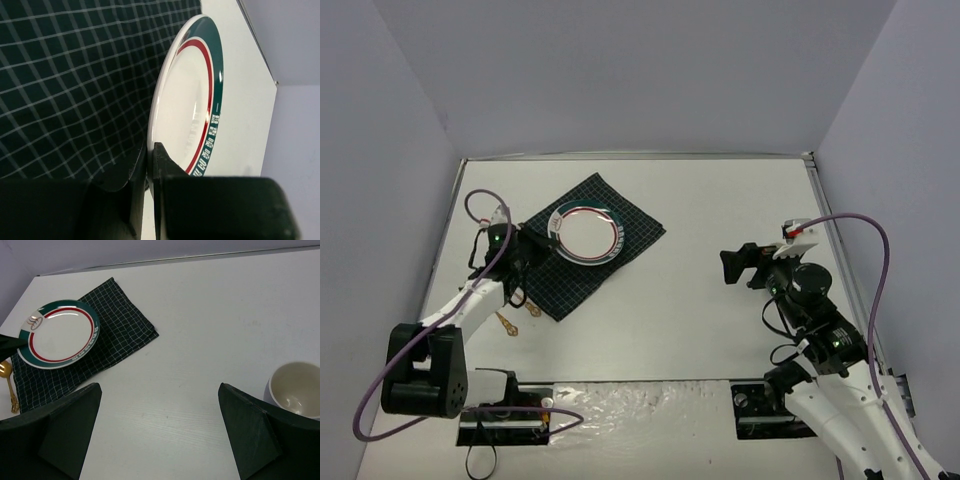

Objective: Set the dinner table for one person

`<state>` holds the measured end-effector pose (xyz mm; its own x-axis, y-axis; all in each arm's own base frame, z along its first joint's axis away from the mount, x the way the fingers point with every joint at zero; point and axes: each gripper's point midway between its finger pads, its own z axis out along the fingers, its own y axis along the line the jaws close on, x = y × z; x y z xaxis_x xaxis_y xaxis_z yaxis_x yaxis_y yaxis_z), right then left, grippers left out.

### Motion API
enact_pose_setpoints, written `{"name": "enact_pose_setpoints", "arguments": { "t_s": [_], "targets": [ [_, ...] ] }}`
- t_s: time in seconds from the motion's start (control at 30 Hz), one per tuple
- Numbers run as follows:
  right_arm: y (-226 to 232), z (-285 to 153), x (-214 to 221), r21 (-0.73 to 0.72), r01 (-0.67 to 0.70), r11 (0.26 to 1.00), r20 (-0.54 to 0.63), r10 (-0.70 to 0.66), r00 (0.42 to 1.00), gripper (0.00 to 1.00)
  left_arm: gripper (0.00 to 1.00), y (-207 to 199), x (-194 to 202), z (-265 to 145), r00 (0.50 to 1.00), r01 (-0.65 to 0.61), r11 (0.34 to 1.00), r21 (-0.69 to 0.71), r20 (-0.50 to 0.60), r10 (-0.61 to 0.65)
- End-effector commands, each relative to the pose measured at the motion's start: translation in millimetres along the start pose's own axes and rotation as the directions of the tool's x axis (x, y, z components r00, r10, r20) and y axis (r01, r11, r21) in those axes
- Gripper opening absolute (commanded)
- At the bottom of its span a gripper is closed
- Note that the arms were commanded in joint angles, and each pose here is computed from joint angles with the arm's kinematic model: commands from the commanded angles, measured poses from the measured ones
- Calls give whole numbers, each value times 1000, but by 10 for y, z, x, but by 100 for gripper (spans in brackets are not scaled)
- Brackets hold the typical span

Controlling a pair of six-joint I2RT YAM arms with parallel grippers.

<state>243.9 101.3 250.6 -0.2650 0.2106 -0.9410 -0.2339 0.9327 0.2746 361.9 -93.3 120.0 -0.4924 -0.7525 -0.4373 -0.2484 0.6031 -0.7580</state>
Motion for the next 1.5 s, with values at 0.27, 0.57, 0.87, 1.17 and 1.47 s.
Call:
{"name": "enact_pose_setpoints", "arguments": {
  "t_s": [0.27,0.57,0.87,1.17,1.47],
  "targets": [
    [157,84,-162,-74,29,997,47,-25,999,100,0,-183,-536,62,991,9,979,203,129,-36],
    [182,121,-149,-89,29,996,52,-25,998,100,0,-49,-445,253,995,26,975,219,93,-47],
    [164,163,-61,-87,36,996,31,-34,999,100,0,308,-251,423,996,61,988,140,52,-69],
    [129,157,-36,-73,40,996,33,-38,999,100,49,703,-9,491,988,152,988,3,-2,-152],
    [-90,171,-102,67,-28,997,58,24,998,100,81,535,-271,187,999,53,989,-138,8,-53]
  ]
}}
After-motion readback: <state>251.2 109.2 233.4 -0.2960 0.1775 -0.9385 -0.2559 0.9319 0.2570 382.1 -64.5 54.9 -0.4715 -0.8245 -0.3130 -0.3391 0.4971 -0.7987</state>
